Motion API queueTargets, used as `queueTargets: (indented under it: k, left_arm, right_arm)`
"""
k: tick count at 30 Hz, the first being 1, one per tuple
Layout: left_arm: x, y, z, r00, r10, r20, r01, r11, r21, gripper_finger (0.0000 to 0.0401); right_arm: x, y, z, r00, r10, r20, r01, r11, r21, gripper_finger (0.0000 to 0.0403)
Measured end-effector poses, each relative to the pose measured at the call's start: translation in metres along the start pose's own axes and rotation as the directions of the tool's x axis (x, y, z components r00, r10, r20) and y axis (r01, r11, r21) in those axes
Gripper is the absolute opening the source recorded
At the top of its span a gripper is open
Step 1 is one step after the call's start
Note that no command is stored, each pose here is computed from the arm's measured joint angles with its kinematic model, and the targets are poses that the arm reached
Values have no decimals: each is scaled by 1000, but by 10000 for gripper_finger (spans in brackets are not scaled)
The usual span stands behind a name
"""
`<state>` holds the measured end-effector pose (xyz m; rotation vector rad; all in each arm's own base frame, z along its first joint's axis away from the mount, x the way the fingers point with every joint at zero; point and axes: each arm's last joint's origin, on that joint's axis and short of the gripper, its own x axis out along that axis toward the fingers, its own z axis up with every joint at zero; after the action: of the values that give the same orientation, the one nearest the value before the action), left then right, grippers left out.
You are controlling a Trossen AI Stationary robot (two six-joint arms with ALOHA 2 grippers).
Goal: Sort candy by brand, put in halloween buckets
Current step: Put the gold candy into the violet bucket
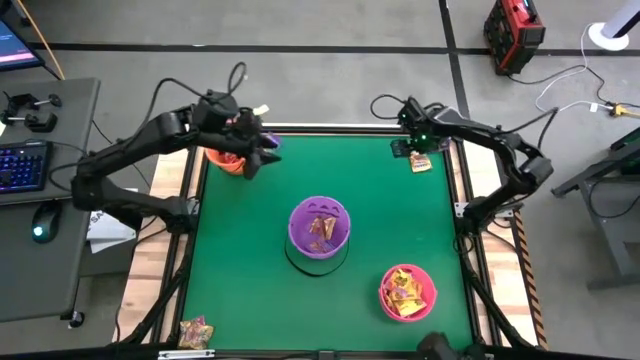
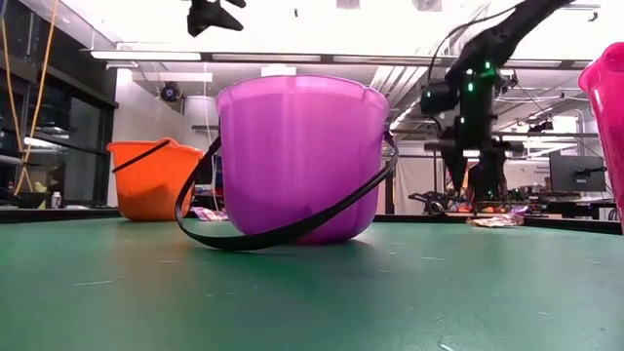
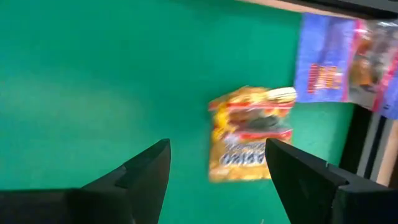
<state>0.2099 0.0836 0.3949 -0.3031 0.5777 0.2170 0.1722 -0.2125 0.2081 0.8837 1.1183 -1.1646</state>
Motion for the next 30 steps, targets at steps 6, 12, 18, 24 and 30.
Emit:
queueTargets:
  k: [6, 12, 18, 24, 30]
  left_arm:
    - [-14, -2, -9, 999, 22, -43, -23, 1000, -19, 204]
    - [-23, -9, -25, 985, 10, -172, -19, 999, -51, 204]
    - [-32, -28, -40, 953, -112, -281, 106, 994, -38, 204]
    - [-39, -44, -55, 904, -161, -397, 157, 987, -43, 204]
    - [-36, -62, -62, 863, -195, -466, 217, 976, -7, 204]
  right_arm:
    - [31, -9, 3, 994, -113, -9, 113, 986, 125, 255]
    - [53, -14, 4, 988, -146, -53, 153, 971, 182, 254]
    - [71, -10, 2, 978, -158, -139, 180, 970, 161, 209]
    - [64, 4, -7, 981, -131, -142, 146, 984, 101, 42]
    - [13, 25, -19, 999, 38, 6, -38, 999, 36, 20]
